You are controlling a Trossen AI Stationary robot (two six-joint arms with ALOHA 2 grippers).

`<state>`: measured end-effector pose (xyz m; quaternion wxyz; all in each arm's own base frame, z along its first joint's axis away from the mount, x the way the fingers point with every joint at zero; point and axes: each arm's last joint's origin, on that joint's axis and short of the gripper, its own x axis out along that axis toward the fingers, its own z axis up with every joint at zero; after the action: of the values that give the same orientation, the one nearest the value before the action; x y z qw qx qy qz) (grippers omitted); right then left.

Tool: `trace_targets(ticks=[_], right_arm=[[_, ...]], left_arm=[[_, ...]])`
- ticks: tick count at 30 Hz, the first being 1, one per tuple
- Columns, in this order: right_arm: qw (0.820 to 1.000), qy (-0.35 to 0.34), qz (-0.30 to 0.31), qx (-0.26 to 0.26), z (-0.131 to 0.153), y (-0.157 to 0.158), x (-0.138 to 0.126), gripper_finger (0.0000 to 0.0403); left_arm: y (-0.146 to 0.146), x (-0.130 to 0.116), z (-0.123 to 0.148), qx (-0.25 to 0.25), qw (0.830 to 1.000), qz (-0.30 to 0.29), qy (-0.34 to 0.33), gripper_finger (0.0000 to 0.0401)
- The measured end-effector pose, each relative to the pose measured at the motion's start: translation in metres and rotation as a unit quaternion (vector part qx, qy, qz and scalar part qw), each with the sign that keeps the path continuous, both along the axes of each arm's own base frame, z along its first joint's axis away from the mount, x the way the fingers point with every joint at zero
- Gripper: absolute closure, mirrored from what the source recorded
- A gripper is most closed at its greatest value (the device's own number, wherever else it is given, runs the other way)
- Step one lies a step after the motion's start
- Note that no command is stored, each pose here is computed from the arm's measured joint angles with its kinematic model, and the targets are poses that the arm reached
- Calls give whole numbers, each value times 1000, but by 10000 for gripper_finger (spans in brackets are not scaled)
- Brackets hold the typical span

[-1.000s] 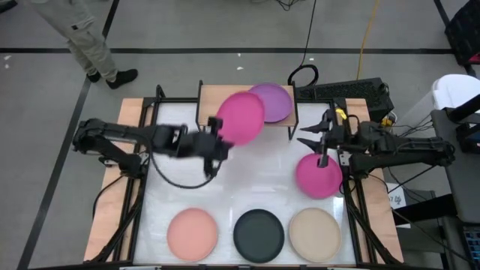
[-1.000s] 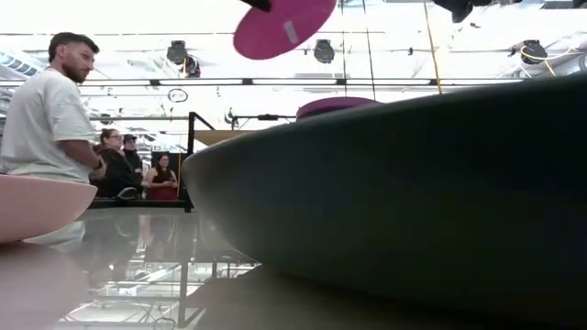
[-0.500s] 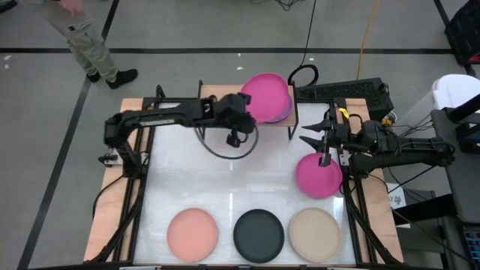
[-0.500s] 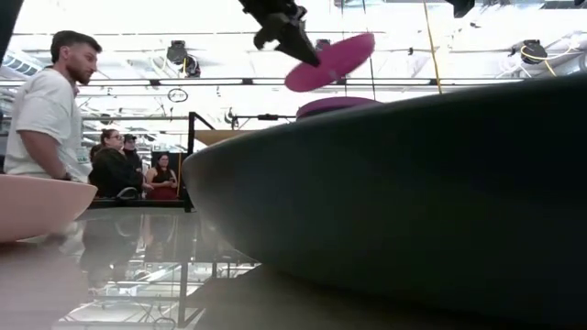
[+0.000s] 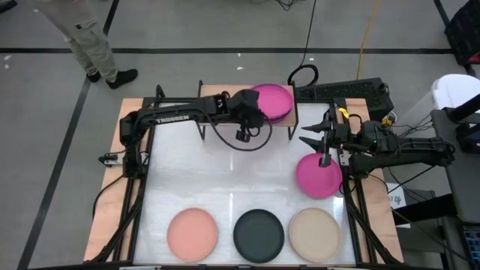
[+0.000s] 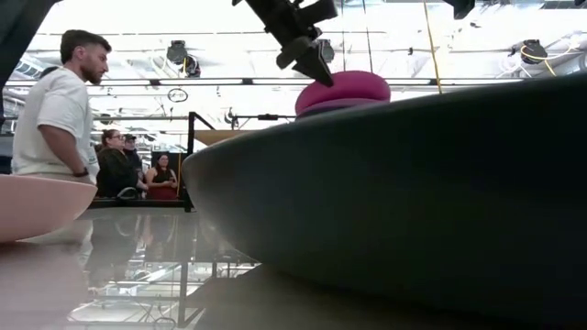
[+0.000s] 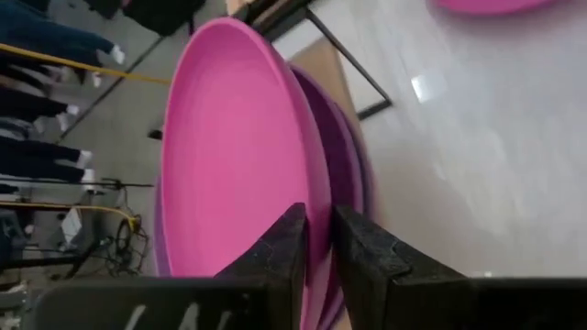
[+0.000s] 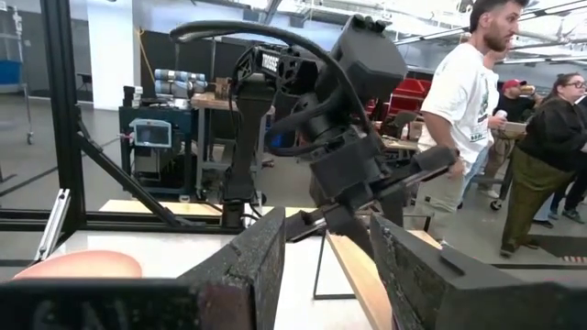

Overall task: Place and stack plates onto a shelf
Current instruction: Stack the left pink plate on top of the purple plate on the shelf, then put the pink plate on the shelf

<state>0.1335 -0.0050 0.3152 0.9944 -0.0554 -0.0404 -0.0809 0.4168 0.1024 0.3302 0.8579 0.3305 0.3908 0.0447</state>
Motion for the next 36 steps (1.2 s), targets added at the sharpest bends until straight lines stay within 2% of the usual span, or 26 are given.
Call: trace_targets(ticks=[6, 12, 16, 19, 22, 29, 32, 36], right_arm=[[1000, 0, 0, -1, 0, 0, 0, 261], [1000, -5, 0, -1, 1, 0, 0, 261], [1000, -5, 0, 1, 1, 0, 0, 261], [1000, -5, 0, 1, 1, 0, 0, 261], [1000, -5, 0, 1, 1, 0, 0, 261], [1000, 0, 0, 1, 0, 0, 0, 261], [1000, 6, 0, 1, -1, 0, 0, 261], [1000, 16, 0, 10, -3, 0, 0, 261]], left_arm=[[0, 3, 6, 5, 1000, 1, -30, 330], [0, 3, 6, -12, 999, 19, -39, 252], [-1, 0, 10, 16, 997, 61, -39, 202], [-7, -6, 24, 40, 992, 103, -61, 186], [-17, -23, 48, 30, 989, 113, -95, 183], [-44, -72, 107, -29, 972, 126, -195, 183], [-58, -92, 122, -56, 967, 123, -215, 183], [-75, -112, 121, -84, 961, 112, -237, 183]])
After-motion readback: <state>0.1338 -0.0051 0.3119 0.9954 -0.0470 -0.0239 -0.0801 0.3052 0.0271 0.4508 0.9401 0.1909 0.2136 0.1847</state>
